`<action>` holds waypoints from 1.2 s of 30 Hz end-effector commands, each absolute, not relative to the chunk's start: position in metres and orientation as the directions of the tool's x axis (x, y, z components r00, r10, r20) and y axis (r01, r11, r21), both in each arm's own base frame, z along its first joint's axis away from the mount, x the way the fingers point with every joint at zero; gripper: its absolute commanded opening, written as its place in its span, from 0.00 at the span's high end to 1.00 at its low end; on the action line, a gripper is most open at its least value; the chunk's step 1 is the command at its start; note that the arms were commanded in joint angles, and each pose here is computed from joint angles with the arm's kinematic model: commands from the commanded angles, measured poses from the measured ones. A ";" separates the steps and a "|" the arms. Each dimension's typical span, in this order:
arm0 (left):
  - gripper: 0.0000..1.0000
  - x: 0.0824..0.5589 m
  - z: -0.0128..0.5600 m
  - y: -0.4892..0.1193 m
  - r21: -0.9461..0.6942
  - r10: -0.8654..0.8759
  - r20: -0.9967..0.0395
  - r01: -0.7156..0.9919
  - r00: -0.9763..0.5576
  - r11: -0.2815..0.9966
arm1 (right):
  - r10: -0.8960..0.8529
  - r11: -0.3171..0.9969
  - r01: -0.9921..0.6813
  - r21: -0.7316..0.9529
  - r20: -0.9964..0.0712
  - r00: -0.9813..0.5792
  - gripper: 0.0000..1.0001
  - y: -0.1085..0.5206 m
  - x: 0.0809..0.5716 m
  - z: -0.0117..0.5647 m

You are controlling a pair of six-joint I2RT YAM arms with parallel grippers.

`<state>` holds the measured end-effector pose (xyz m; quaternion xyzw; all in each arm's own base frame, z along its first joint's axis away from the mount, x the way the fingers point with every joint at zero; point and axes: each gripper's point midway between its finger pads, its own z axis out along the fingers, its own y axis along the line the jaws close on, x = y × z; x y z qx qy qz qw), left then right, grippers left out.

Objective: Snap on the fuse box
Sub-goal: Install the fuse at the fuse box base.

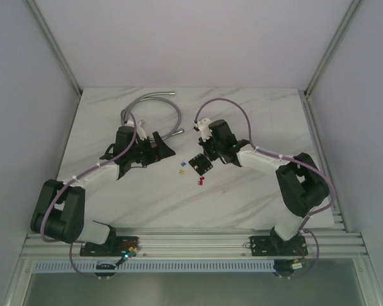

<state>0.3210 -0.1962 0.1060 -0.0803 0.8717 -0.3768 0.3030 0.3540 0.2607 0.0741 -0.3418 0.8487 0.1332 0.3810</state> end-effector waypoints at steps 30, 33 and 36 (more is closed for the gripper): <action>0.00 0.325 0.087 -0.197 -0.691 -0.341 -0.411 0.044 -0.846 0.722 | -0.608 0.674 -0.726 -0.134 -0.660 -0.442 1.00 0.273 0.364 0.052; 0.00 0.325 0.087 -0.197 -0.690 -0.340 -0.410 0.045 -0.846 0.722 | -0.609 0.675 -0.726 -0.131 -0.654 -0.448 1.00 0.273 0.363 0.049; 0.00 0.325 0.086 -0.198 -0.691 -0.339 -0.408 0.045 -0.848 0.721 | -0.609 0.677 -0.725 -0.125 -0.649 -0.457 1.00 0.273 0.362 0.048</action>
